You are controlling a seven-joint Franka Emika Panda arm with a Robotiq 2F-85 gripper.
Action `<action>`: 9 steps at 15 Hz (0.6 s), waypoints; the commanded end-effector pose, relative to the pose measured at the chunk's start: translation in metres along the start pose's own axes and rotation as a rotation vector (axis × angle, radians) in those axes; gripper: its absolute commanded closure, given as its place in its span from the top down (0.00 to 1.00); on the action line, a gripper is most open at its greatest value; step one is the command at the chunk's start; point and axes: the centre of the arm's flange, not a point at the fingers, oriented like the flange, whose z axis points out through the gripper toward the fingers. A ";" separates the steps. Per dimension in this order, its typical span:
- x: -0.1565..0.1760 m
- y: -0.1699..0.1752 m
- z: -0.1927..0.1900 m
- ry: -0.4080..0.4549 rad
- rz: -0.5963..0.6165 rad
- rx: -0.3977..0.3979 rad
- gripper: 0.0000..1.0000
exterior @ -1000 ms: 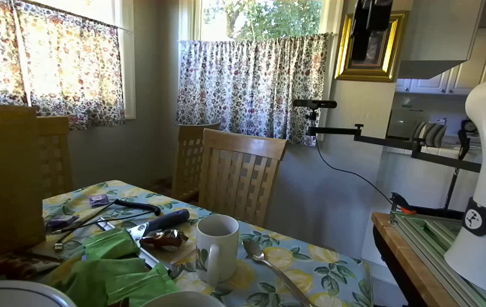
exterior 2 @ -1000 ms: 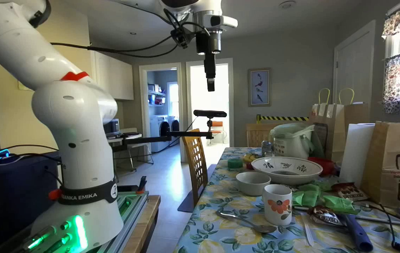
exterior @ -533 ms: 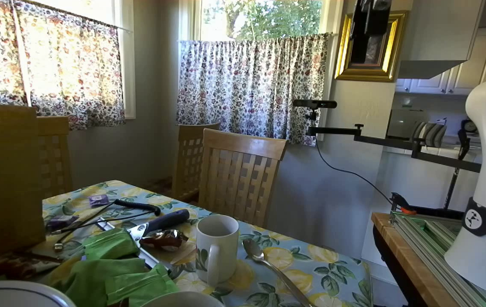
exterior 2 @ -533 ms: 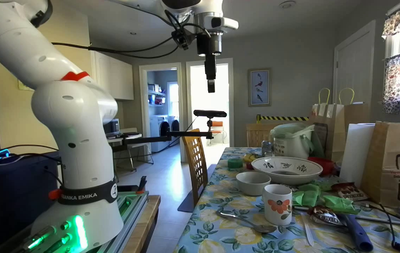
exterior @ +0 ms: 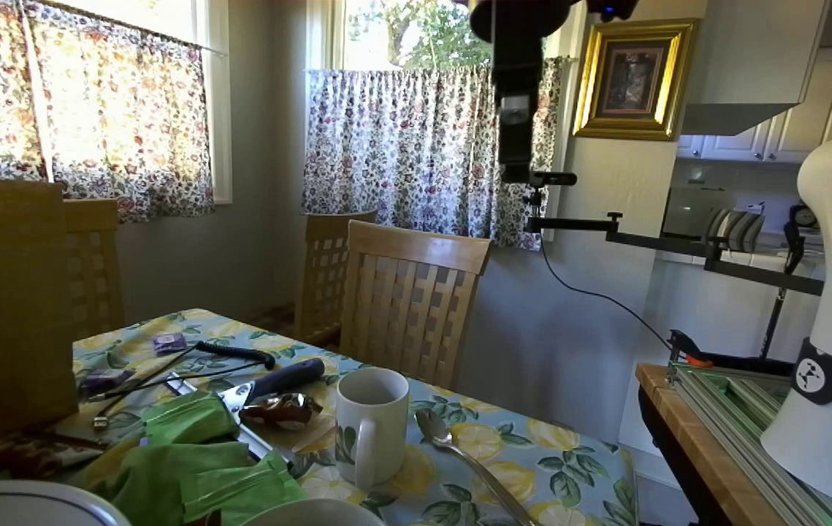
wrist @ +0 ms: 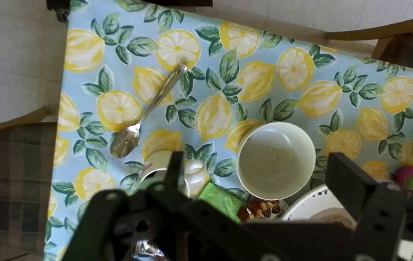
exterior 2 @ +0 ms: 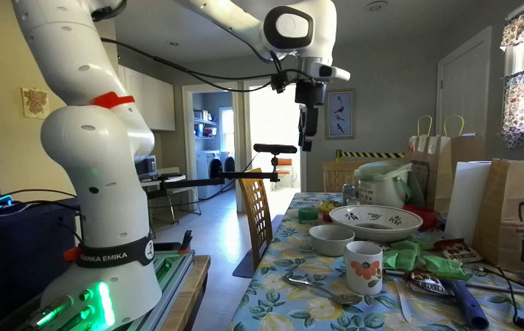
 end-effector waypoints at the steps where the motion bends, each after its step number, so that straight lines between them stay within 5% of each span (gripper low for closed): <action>1: 0.088 -0.020 0.015 -0.097 0.014 -0.015 1.00; 9: 0.213 -0.052 0.060 -0.199 -0.048 0.005 1.00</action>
